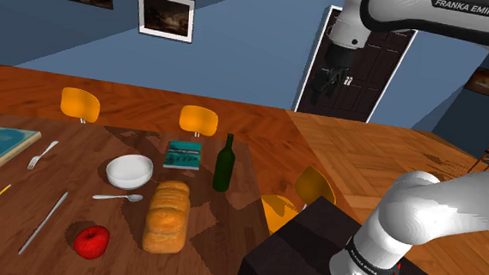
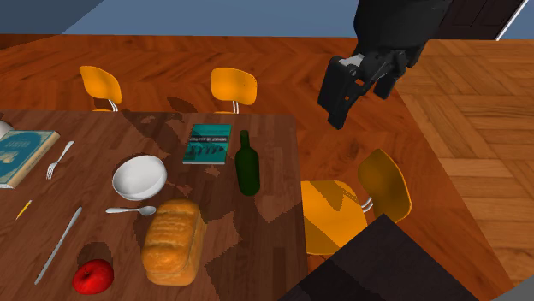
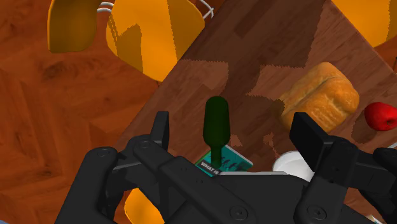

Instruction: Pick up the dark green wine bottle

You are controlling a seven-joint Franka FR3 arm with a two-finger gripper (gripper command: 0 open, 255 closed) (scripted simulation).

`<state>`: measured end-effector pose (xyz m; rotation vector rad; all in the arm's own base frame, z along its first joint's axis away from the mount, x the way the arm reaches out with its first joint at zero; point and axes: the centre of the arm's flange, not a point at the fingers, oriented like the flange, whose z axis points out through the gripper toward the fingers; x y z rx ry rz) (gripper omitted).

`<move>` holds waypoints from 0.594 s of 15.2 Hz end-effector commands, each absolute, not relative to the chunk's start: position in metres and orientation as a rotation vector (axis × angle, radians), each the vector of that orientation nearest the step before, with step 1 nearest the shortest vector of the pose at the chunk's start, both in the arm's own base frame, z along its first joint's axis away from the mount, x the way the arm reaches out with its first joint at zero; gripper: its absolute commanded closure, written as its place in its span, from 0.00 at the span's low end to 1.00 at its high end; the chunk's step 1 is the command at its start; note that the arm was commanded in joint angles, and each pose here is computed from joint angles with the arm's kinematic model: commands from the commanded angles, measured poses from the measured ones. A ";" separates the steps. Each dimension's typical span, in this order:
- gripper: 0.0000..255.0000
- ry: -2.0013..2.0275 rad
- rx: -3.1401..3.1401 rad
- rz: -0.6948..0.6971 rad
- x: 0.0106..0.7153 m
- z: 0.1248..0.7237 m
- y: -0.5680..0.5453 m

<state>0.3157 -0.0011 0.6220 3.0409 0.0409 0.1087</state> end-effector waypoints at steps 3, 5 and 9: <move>0.00 0.038 3.043 0.108 0.336 0.605 0.000; 0.00 0.035 3.045 0.108 0.356 0.588 0.000; 0.00 0.030 3.050 0.108 0.397 0.554 0.002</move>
